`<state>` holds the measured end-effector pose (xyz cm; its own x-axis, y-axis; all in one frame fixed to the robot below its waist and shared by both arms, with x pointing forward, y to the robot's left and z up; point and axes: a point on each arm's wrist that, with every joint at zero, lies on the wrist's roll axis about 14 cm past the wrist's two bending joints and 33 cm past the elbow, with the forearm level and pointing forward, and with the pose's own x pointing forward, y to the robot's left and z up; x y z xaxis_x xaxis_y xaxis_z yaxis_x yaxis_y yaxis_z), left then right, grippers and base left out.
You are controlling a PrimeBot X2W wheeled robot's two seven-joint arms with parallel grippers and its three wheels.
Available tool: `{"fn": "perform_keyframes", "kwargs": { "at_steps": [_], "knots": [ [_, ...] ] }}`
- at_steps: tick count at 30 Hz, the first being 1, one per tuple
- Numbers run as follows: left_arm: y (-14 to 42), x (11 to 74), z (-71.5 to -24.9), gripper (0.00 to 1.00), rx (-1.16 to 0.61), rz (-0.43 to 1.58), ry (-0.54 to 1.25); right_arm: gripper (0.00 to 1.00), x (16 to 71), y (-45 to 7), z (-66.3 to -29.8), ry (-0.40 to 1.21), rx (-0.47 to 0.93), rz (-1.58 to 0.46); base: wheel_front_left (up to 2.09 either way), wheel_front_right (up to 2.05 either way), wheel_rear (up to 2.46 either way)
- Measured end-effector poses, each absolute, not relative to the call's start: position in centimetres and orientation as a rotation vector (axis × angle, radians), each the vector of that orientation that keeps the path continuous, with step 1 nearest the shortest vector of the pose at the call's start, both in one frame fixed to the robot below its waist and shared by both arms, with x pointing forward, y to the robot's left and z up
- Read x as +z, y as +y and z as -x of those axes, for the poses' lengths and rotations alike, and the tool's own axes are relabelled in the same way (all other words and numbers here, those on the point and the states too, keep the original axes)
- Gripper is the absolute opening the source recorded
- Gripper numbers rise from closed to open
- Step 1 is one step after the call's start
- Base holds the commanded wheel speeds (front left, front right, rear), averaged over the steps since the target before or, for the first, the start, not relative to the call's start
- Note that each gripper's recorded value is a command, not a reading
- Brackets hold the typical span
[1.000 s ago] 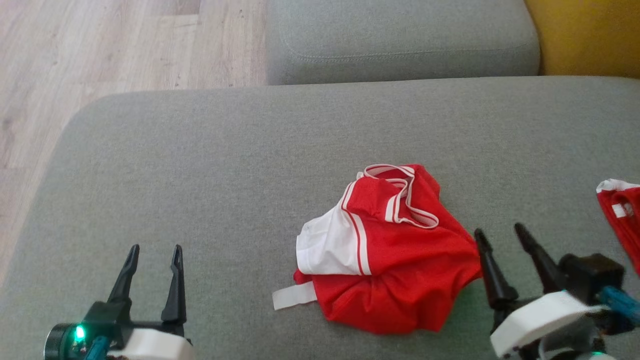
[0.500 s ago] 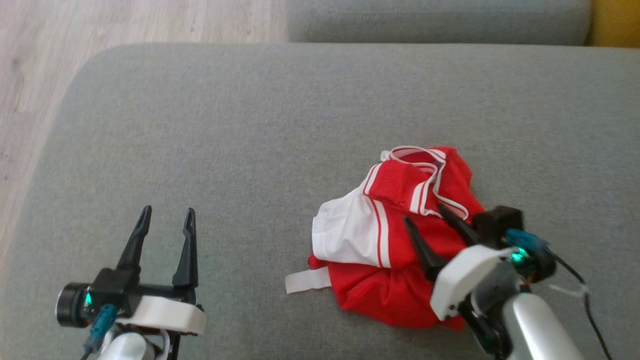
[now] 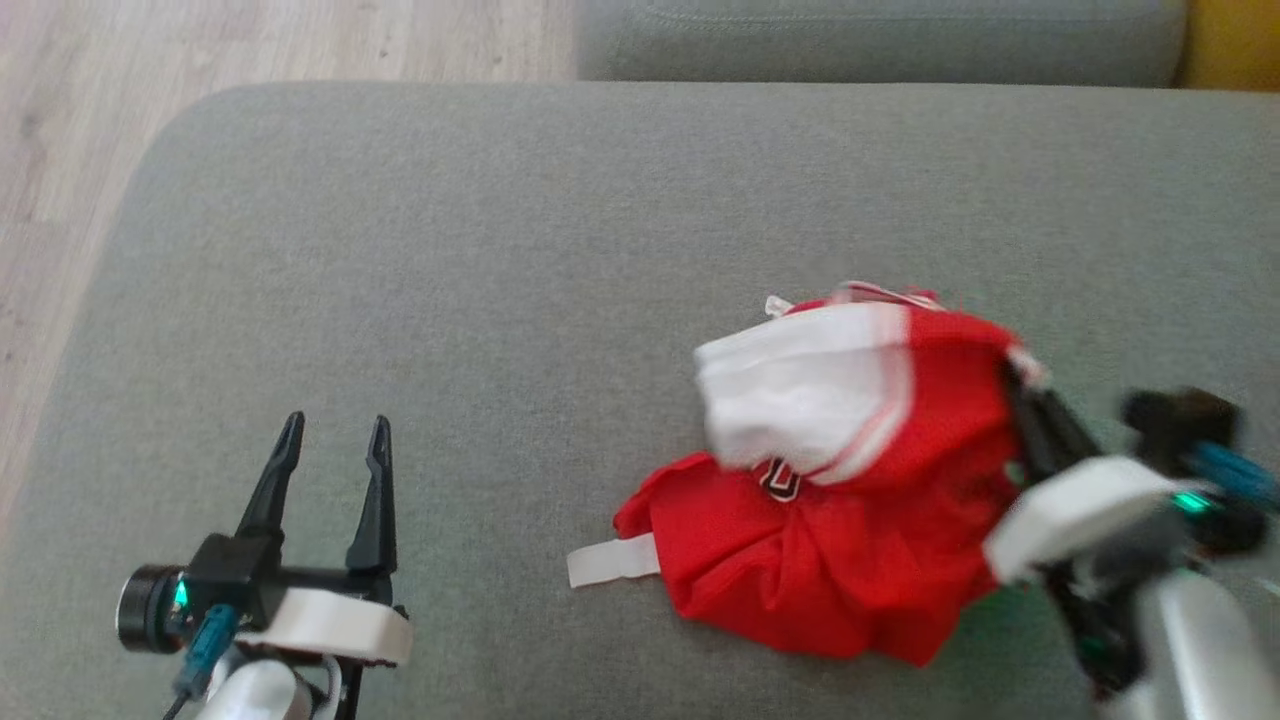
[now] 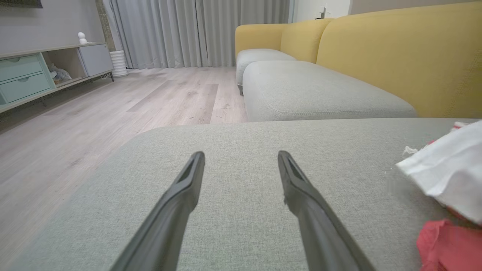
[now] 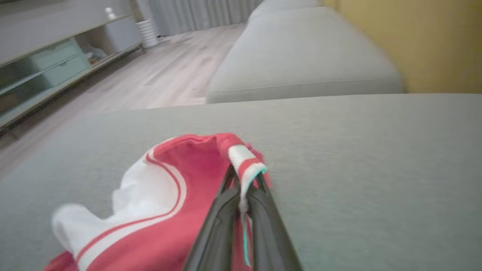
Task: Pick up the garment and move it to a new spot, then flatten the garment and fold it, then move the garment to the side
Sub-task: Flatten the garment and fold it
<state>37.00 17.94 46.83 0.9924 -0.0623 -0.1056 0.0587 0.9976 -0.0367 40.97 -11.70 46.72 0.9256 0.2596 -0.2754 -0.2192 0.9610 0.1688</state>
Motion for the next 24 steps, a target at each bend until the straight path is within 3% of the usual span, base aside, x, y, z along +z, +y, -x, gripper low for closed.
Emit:
{"fn": "perform_keyframes", "kwargs": {
  "at_steps": [6,10,11,12,15,24],
  "knots": [
    [17.1,47.4,-37.2,1.00,-0.086,0.035,0.089,0.00,43.7,-21.4,-36.3,0.408,-0.037,-0.129,0.00,0.00,0.00],
    [16.8,47.6,-37.2,1.00,-0.097,0.035,0.083,0.00,41.4,-24.9,-32.9,0.502,-0.151,-0.155,0.00,0.00,0.00],
    [16.7,47.6,-37.2,1.00,-0.099,0.035,0.082,0.45,40.5,-25.3,-32.1,0.537,-0.167,-0.172,0.00,0.00,0.00],
    [16.6,47.6,-37.2,1.00,-0.101,0.035,0.081,1.00,39.8,-25.4,-31.5,0.558,-0.179,-0.190,0.00,0.00,0.00],
    [16.5,47.8,-37.2,1.00,-0.106,0.035,0.078,1.00,39.0,-25.5,-30.5,0.571,-0.193,-0.226,0.00,0.00,0.00],
    [16.6,47.0,-36.2,1.00,-0.102,0.031,0.110,1.00,45.9,-24.6,-33.8,0.254,-0.140,-0.144,0.00,0.00,0.00]
  ]
}}
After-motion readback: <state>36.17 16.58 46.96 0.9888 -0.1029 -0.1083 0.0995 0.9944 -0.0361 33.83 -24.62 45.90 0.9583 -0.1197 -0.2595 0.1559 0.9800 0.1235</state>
